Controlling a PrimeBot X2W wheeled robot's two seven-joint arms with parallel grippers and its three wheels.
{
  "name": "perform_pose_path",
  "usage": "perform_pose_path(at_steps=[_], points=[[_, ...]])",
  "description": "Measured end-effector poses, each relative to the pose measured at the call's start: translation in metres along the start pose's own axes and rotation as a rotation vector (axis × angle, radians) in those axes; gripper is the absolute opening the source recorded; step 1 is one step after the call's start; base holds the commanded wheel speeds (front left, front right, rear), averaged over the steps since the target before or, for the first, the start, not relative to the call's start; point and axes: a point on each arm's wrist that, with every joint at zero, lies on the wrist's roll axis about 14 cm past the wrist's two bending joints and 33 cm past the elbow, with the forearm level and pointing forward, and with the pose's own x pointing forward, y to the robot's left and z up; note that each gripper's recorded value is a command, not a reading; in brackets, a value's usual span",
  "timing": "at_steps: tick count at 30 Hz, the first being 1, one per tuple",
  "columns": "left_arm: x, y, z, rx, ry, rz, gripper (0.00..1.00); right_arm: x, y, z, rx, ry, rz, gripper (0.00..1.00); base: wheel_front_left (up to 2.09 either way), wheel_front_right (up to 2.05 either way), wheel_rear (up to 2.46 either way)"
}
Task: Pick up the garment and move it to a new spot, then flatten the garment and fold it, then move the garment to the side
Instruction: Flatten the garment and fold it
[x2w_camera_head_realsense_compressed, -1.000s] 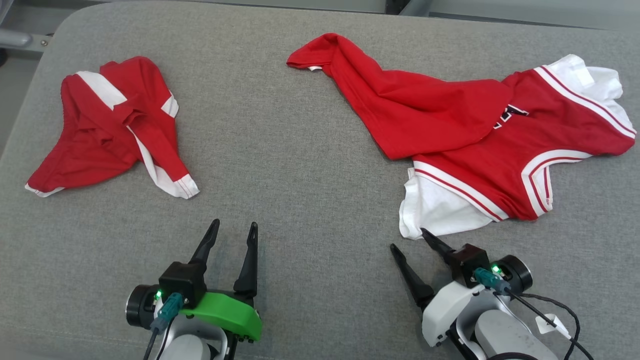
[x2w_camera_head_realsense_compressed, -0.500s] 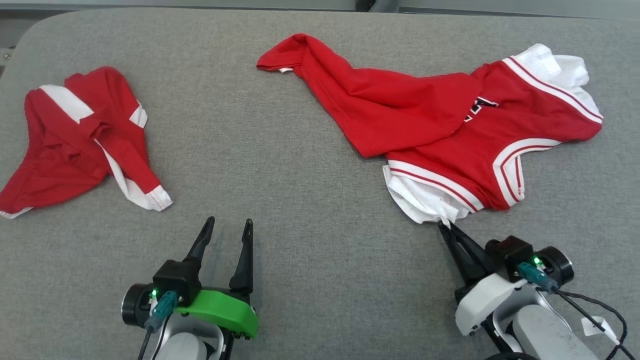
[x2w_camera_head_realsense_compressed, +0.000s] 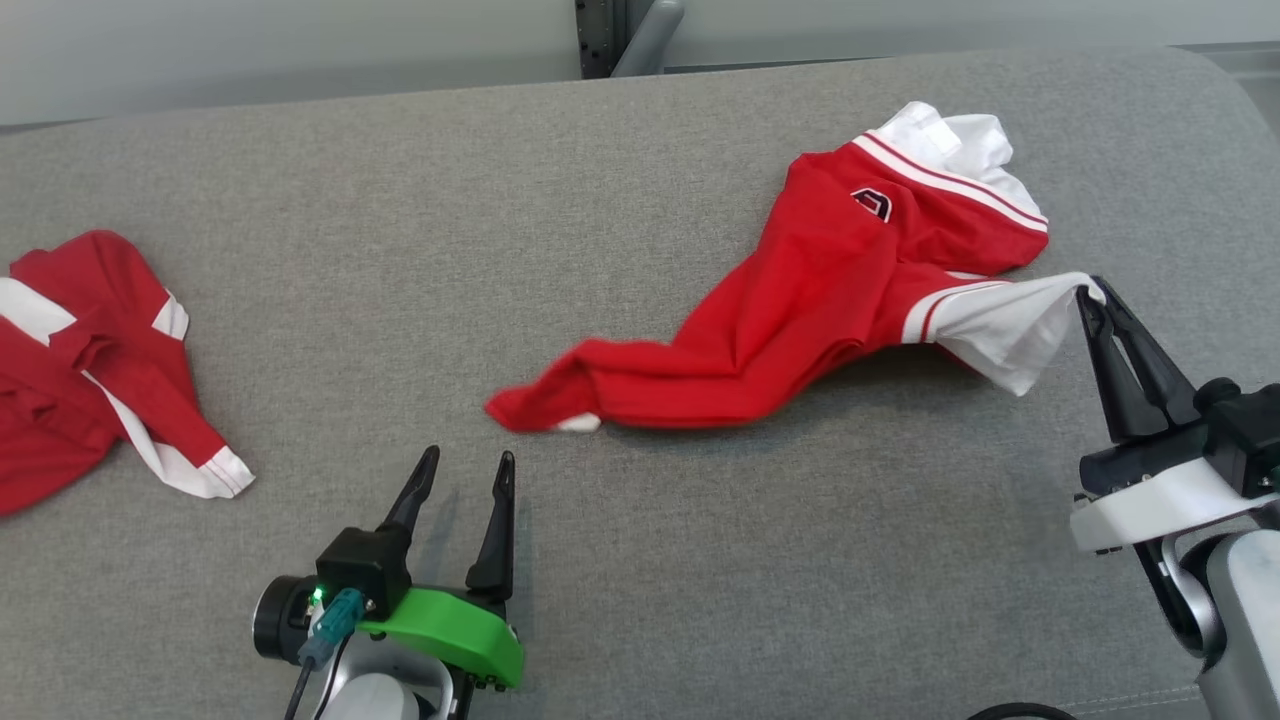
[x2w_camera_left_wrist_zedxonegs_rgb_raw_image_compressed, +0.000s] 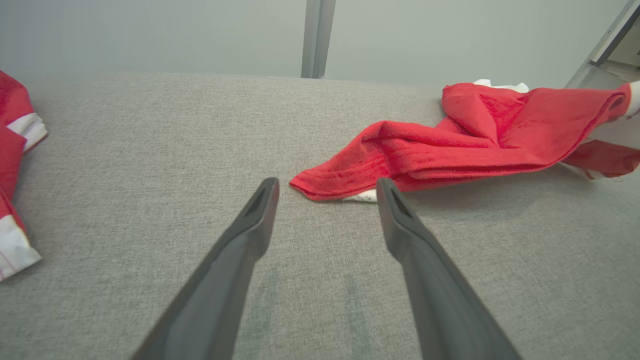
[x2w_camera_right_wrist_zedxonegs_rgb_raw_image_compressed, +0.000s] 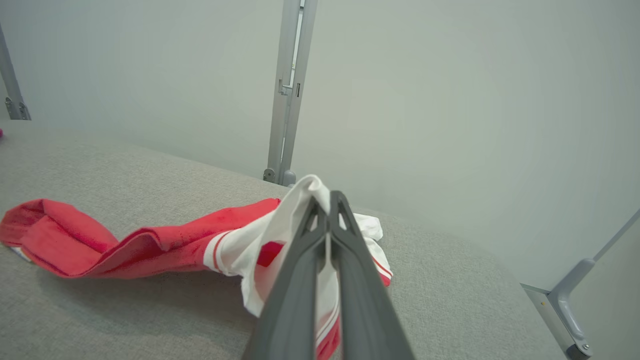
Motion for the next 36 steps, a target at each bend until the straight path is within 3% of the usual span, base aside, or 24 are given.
perform_pose_path(at_steps=[5, 8, 9, 10, 11, 12, 19, 24, 36], points=[[0.002, -0.012, -0.001, 0.000, 0.003, -0.037, 1.00, -0.001, -0.005, 0.025, -0.063, -0.064, 0.016, 0.00, 0.00, 0.00, 0.00], [0.001, -0.013, -0.003, -0.004, 0.010, -0.038, 1.00, -0.006, 0.012, -0.001, -0.034, 0.016, 0.063, 0.00, 0.00, 0.00, 0.00], [0.000, -0.012, -0.004, -0.006, 0.012, -0.035, 1.00, -0.010, 0.017, -0.015, -0.020, 0.059, 0.074, 0.08, 0.00, 0.00, 0.00], [0.000, -0.011, -0.004, -0.006, 0.014, -0.035, 1.00, -0.017, 0.020, -0.033, 0.002, 0.115, 0.074, 0.49, 0.00, 0.00, 0.00], [-0.001, -0.011, -0.005, -0.008, 0.016, -0.033, 1.00, -0.024, 0.021, -0.049, 0.031, 0.166, 0.063, 0.49, 0.00, 0.00, 0.00], [-0.001, -0.010, -0.006, -0.008, 0.018, -0.031, 1.00, -0.028, 0.024, -0.058, 0.054, 0.193, 0.059, 1.00, 0.00, 0.00, 0.00], [0.000, -0.007, -0.004, 0.000, 0.011, -0.026, 1.00, -0.023, 0.037, -0.057, 0.130, 0.176, 0.037, 1.00, 0.00, 0.00, 0.00], [0.010, -0.031, 0.012, 0.011, -0.035, -0.111, 1.00, -0.021, 0.043, -0.048, 0.149, 0.146, 0.032, 1.00, 0.00, 0.00, 0.00], [0.016, -0.164, 0.006, 0.080, -0.026, -0.601, 1.00, -0.017, 0.030, -0.042, 0.153, 0.123, -0.026, 1.00, 0.00, 0.00, 0.00]])
